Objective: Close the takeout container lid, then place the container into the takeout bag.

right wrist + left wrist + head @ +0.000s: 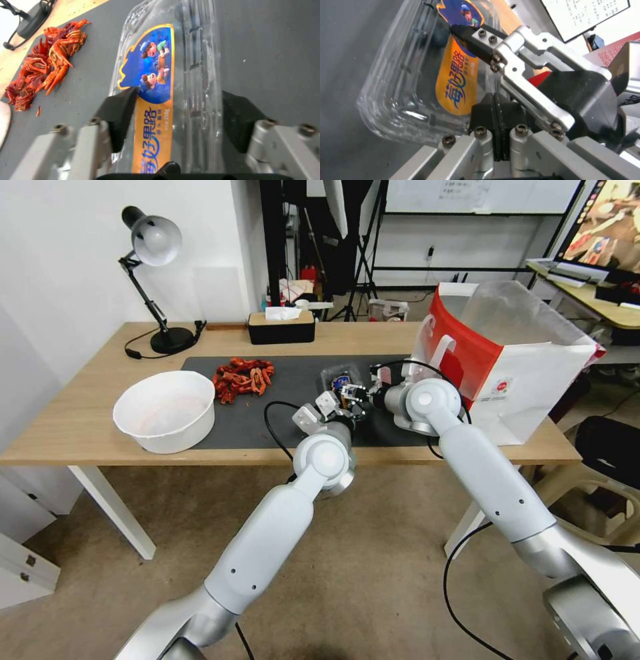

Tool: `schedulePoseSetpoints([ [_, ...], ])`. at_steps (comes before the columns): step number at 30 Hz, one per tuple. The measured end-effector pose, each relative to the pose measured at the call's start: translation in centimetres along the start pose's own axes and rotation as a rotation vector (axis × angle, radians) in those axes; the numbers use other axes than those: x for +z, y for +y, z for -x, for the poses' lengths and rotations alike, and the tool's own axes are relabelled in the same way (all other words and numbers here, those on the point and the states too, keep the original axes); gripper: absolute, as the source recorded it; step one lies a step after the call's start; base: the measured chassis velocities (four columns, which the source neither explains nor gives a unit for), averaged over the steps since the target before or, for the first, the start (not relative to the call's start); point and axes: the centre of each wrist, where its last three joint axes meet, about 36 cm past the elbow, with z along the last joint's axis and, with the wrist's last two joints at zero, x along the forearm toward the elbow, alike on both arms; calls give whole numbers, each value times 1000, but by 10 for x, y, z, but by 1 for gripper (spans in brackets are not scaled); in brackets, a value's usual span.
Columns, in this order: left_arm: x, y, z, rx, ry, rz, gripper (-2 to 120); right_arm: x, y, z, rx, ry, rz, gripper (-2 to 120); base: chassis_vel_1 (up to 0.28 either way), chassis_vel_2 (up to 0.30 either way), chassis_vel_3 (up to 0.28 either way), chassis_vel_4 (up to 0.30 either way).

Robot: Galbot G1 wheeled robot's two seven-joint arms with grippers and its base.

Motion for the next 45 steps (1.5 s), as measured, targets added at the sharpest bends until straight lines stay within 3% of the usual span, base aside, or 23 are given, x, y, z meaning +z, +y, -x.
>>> schedulePoseSetpoints([
  [11,-2,-1,2,-2,-7,-5,0,0,0,-1,6,-5,8,11,0,0,0,0],
  [16,-2,0,1,-1,-8,-2,0,1,-1,-3,5,-6,10,0,0,0,0,0],
  [23,-7,5,-4,-2,-19,4,0,1,-5,-5,6,-8,16,0,0,0,0,0],
  [37,-40,30,-47,16,-98,51,0,0,-10,-8,-3,-21,32,0,0,0,0,0],
  [40,-43,45,-62,25,-138,95,0,2,-7,-6,-10,-18,33,0,0,0,0,0],
  [42,-40,63,-80,47,-207,193,0,4,-2,-3,-20,-14,32,0,0,0,0,0],
  [43,-40,63,-80,47,-207,193,0,4,-2,-3,-20,-14,32,0,0,0,0,0],
  [45,-33,83,-93,56,-283,316,0,3,2,0,-32,-13,35,0,0,0,0,0],
])
